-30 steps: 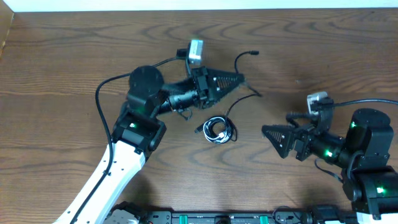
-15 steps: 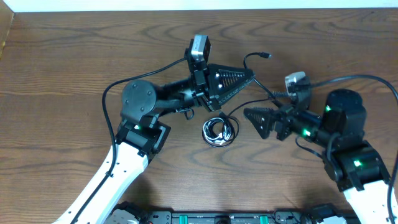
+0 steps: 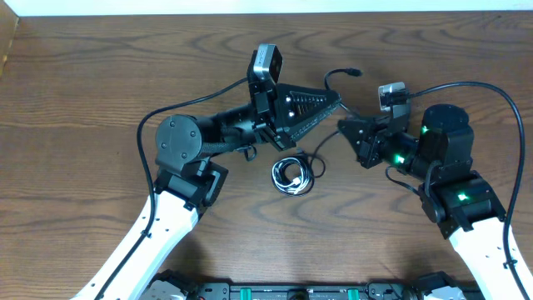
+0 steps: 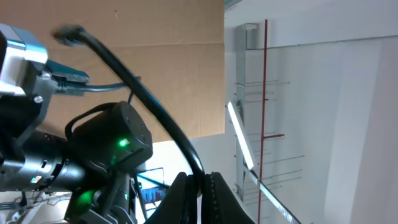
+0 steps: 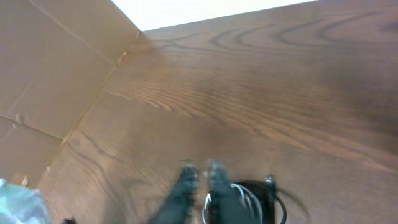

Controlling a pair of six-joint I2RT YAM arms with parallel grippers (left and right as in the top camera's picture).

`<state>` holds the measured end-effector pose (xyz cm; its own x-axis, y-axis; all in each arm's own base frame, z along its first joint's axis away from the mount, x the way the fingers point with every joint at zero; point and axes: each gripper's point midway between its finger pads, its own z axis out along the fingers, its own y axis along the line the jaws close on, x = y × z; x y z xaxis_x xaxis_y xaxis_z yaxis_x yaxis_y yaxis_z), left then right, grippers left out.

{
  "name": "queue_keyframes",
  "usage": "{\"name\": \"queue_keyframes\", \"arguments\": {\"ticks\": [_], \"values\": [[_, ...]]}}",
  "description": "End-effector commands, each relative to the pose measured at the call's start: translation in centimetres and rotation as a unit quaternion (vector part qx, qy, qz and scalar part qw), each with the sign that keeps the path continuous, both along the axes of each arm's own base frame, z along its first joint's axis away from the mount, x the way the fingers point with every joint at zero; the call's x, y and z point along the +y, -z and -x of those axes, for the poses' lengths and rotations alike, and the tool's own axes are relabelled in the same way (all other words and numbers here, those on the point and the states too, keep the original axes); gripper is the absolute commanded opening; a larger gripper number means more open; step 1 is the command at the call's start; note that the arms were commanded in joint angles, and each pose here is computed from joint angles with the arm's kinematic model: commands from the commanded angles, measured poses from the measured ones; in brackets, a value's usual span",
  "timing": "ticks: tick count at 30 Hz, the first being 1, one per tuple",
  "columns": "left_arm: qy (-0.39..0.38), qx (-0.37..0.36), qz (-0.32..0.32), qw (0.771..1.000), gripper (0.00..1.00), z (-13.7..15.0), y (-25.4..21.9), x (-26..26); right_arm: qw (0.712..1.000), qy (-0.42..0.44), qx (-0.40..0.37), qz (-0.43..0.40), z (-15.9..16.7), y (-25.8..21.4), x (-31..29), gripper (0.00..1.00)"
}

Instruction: Untangle cables

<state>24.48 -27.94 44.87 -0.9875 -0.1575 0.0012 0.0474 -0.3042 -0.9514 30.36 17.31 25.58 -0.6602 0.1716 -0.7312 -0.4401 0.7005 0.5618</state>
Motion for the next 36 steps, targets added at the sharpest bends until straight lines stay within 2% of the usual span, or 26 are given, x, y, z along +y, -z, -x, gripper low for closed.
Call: {"name": "queue_keyframes", "arguments": {"ticks": [1,3,5,9,12,13,14,17,18,20,24,26,31,36], "values": [[-0.002,-0.046,0.001,0.999,0.07,0.9,-1.4,0.6,0.999,0.017,0.023,-0.024,0.0,-0.2,0.0,0.01],[-0.018,-0.082,-0.031,0.996,0.08,0.2,-0.1,0.7,0.999,0.022,0.019,-0.037,0.1,-1.1,0.0,0.01],[-0.029,-0.084,-0.068,0.994,0.08,-0.7,1.8,0.8,0.999,0.025,0.002,-0.041,0.4,-2.2,-0.2,0.01],[-0.059,-0.035,-0.176,0.982,0.08,-3.1,8.5,1.5,0.995,0.073,-0.031,-0.057,1.1,-5.8,-2.2,0.01],[-0.092,0.025,-0.261,0.960,0.08,-4.4,13.8,3.0,0.990,0.113,-0.051,-0.061,2.1,-8.5,-4.2,0.02],[-0.103,0.038,-0.282,0.953,0.12,-4.6,15.0,3.5,0.988,0.129,-0.050,-0.062,2.5,-9.1,-4.9,0.01],[-0.116,0.051,-0.304,0.944,0.21,-4.9,16.3,4.1,0.987,0.141,-0.050,-0.061,2.9,-9.7,-5.5,0.01],[-0.142,0.049,-0.352,0.924,0.66,-5.3,18.4,5.2,0.984,0.160,-0.050,-0.059,3.8,-11.4,-6.7,0.01],[-0.142,0.039,-0.359,0.922,0.76,-5.3,18.5,5.3,0.983,0.163,-0.051,-0.059,4.0,-12.0,-6.9,0.01],[-0.138,0.021,-0.367,0.920,0.89,-5.2,18.7,5.3,0.982,0.169,-0.054,-0.060,4.2,-13.1,-7.3,0.01],[-0.125,0.034,-0.380,0.916,0.92,-4.5,19.6,5.4,0.979,0.176,-0.067,-0.075,3.9,-16.0,-7.5,0.01],[-0.102,0.018,-0.385,0.917,0.92,-3.7,19.8,5.1,0.976,0.185,-0.067,-0.091,3.4,-17.4,-7.6,0.01],[-0.034,-0.080,-0.380,0.921,0.93,-1.2,19.3,3.0,0.969,0.193,-0.078,-0.132,1.6,-21.1,-7.5,0.02],[0.006,-0.172,-0.378,0.910,0.92,0.8,19.0,1.0,0.965,0.189,-0.082,-0.160,-0.2,-24.0,-7.0,0.02]]}}
